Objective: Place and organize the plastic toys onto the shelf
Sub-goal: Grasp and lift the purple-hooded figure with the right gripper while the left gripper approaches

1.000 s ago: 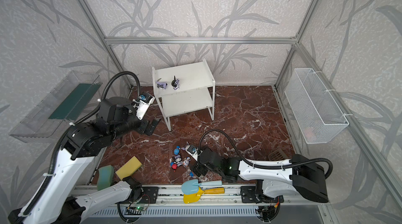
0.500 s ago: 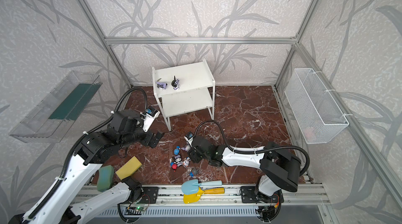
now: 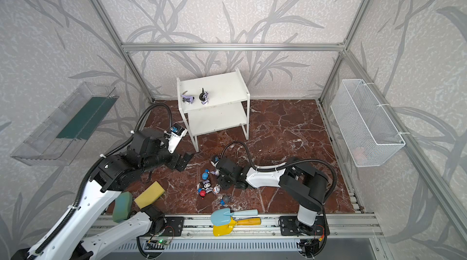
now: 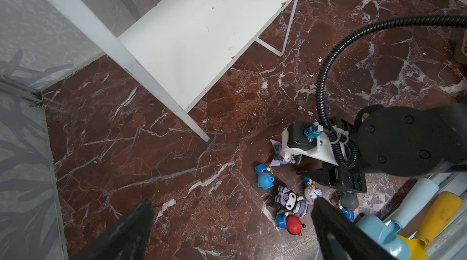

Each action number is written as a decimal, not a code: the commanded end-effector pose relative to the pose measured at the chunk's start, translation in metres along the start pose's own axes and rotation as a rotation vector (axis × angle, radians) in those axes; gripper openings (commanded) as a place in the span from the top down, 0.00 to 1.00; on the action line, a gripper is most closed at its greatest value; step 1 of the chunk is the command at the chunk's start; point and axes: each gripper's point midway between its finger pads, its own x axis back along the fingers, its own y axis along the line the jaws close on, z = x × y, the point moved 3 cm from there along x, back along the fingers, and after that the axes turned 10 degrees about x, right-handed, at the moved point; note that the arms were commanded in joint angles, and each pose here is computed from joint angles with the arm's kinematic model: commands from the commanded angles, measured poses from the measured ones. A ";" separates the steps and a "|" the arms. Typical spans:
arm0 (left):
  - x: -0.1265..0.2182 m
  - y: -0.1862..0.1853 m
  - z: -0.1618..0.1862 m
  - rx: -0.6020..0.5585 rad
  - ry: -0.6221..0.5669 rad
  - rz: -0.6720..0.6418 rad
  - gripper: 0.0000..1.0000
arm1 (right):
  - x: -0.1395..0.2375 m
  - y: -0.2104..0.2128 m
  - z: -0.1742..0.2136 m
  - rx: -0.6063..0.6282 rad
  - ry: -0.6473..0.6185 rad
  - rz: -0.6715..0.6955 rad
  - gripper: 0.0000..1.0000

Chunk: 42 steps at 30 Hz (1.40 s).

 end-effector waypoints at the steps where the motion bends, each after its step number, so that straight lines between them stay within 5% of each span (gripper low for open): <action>1: -0.004 -0.004 -0.001 0.009 0.004 0.025 0.01 | -0.006 -0.004 -0.003 -0.001 0.010 0.005 0.47; 18: -0.031 -0.019 0.033 0.126 0.128 0.123 0.01 | -0.011 -0.003 -0.014 0.022 -0.054 -0.033 0.72; 42: -0.044 -0.079 0.037 0.363 0.238 0.528 0.16 | 0.135 0.026 -0.079 0.288 -0.647 0.100 0.76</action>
